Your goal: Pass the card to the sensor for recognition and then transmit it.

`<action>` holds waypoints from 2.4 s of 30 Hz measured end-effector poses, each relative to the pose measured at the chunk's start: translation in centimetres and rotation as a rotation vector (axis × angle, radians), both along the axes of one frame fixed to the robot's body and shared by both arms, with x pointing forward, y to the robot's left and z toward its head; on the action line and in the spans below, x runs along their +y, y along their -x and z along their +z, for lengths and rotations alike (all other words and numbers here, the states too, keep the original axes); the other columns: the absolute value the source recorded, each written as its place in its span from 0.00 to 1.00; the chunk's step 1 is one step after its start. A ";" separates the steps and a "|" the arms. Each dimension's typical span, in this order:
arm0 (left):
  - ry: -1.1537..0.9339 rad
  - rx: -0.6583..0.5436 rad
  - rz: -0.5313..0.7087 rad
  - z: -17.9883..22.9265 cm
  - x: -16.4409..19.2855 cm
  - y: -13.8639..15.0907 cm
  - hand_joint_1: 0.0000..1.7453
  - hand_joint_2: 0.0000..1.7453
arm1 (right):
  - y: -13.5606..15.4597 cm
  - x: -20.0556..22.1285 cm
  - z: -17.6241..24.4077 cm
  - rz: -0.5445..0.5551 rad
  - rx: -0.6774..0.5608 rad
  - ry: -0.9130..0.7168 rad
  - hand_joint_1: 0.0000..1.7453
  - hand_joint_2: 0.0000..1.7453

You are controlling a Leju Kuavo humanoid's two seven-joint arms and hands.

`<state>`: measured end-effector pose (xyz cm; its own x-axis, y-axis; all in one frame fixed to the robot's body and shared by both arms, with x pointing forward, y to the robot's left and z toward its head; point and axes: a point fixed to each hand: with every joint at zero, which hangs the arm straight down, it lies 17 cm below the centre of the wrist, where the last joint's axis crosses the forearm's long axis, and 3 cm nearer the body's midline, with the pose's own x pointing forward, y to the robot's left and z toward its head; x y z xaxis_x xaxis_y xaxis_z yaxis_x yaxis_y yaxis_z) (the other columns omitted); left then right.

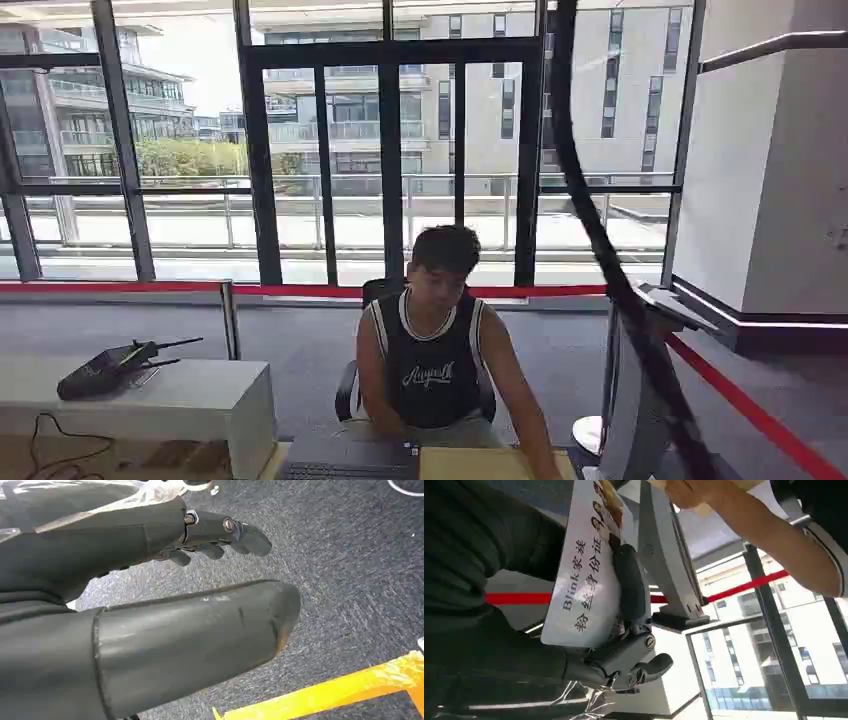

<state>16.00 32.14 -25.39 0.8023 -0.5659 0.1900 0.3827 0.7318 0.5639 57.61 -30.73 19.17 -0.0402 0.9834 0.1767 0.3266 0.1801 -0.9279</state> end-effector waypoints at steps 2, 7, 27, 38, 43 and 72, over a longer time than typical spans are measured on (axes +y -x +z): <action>0.000 0.000 0.002 0.0 0.1 0.0 0.00 0.00 | 0.1 -0.3 -1.5 -0.006 0.037 0.002 1.00 1.00; 0.000 -0.001 0.008 0.0 0.2 0.1 0.00 0.00 | 0.4 -1.3 -4.8 -0.030 0.116 0.006 1.00 1.00; -0.001 0.001 0.015 -0.1 0.4 0.3 0.00 0.00 | 1.8 -3.8 -11.3 -0.088 0.286 0.042 1.00 1.00; -0.003 0.004 0.019 -0.1 0.5 0.8 0.00 0.00 | 3.0 -4.2 -14.1 -0.107 0.349 0.034 1.00 1.00; -0.003 0.004 0.018 -0.1 0.5 0.8 0.00 0.00 | 3.6 -4.4 -15.2 -0.115 0.373 0.025 1.00 1.00; -0.008 0.010 0.042 -0.2 0.8 1.5 0.00 0.00 | -0.4 -5.6 -6.5 -0.140 0.189 -0.010 1.00 1.00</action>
<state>14.53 32.92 -25.64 0.8272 -0.5334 0.1769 0.3578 0.7426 0.5662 58.05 -36.32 12.69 0.1312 0.9753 0.1778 0.1698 0.1546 -0.9733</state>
